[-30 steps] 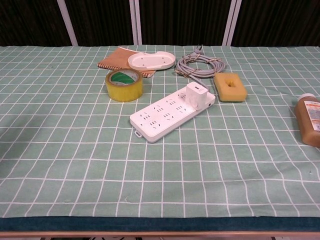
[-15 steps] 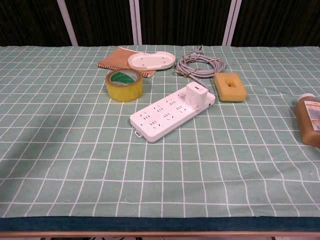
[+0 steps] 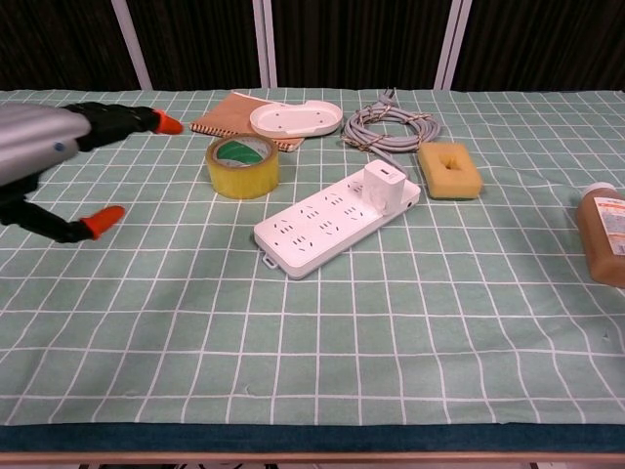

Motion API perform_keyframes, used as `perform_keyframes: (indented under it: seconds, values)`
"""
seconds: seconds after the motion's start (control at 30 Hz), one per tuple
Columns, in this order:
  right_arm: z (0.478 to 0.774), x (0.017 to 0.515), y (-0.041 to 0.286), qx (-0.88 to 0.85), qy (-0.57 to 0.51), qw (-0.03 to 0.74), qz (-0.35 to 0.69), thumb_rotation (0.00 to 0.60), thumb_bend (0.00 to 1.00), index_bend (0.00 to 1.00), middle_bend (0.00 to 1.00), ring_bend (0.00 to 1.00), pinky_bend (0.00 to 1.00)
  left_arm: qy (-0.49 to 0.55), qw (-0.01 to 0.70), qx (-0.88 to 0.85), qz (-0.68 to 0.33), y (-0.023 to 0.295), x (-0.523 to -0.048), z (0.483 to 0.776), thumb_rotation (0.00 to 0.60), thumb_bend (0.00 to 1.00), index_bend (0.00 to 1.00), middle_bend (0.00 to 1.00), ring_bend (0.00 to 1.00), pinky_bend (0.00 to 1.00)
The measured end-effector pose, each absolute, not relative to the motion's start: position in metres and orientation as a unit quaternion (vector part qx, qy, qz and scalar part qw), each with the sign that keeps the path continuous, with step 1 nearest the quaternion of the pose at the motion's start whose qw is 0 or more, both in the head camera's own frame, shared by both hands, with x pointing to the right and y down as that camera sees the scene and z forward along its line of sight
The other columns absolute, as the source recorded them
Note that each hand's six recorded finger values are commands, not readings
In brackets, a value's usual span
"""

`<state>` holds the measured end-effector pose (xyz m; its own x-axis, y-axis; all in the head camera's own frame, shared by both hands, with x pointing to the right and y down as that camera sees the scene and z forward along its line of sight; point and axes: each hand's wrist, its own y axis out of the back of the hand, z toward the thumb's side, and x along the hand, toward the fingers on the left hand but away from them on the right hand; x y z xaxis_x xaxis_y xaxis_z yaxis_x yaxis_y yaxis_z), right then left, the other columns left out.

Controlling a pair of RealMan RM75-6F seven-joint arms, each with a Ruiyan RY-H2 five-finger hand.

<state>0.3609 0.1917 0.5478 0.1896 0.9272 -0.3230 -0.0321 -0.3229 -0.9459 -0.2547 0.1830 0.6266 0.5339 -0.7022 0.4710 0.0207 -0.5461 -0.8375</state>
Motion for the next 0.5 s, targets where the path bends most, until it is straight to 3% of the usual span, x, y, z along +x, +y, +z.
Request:
perform_keyframes:
  seconds: [0.5]
  values:
    - [0.552,0.283,0.136,-0.650,-0.304,0.483,0.502,0.600,0.16,0.00,0.00,0.00,0.00,0.153,0.406,-0.787,-0.438,0.182,-0.179,0.677,0.600,0.47,0.07,0.03,0.00,0.06]
